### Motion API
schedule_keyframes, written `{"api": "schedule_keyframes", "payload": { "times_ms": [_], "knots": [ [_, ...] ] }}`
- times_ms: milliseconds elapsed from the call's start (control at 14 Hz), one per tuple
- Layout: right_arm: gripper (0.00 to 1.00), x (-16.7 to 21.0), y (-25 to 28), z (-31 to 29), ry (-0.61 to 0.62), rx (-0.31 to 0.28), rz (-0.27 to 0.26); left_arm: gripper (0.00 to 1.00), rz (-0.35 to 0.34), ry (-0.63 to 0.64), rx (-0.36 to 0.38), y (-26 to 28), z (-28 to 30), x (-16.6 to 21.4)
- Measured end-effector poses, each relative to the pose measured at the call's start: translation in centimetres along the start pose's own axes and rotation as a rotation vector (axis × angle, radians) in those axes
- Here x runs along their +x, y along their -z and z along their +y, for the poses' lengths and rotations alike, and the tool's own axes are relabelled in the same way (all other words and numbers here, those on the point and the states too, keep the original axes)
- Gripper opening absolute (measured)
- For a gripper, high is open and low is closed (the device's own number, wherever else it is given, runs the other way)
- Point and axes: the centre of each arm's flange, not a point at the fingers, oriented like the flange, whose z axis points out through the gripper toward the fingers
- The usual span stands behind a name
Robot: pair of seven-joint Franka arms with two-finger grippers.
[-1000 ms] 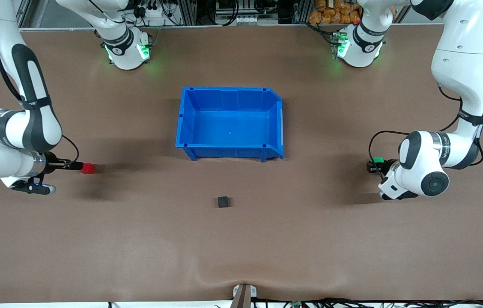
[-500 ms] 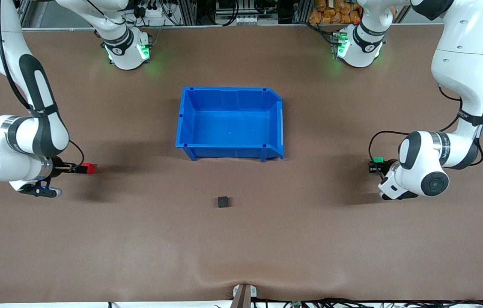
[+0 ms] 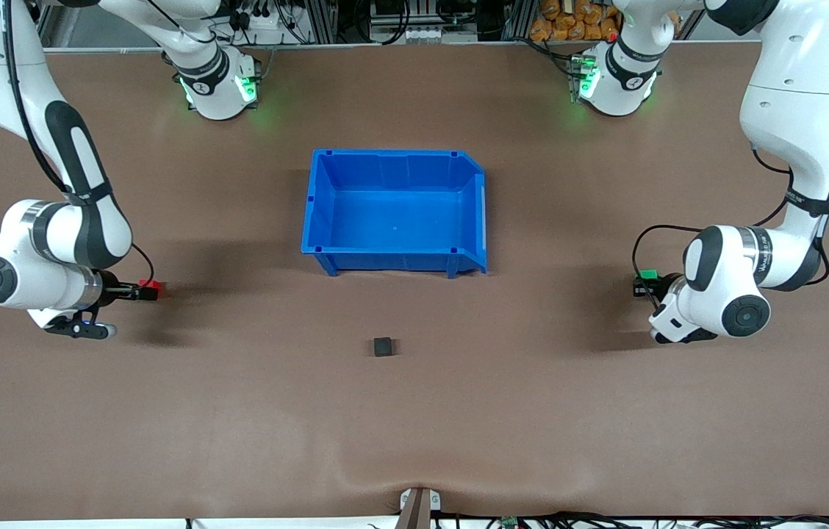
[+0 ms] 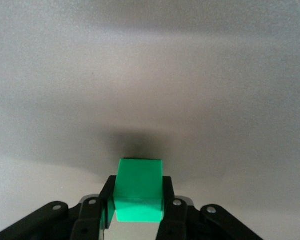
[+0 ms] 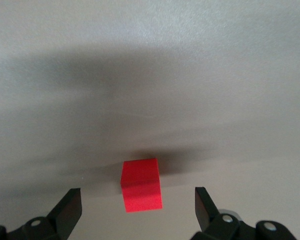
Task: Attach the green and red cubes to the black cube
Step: 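Close the left gripper on the green cube while the right gripper lowers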
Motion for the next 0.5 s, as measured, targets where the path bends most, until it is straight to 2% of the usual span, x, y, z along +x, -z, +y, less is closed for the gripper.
{"api": "schedule_keyframes", "payload": {
  "times_ms": [500],
  "knots": [
    [0.98, -0.03, -0.94, -0.06, 0.012, -0.001, -0.007, 0.40, 0.002, 0.000, 0.000, 0.08, 0.06, 0.02]
  ]
}}
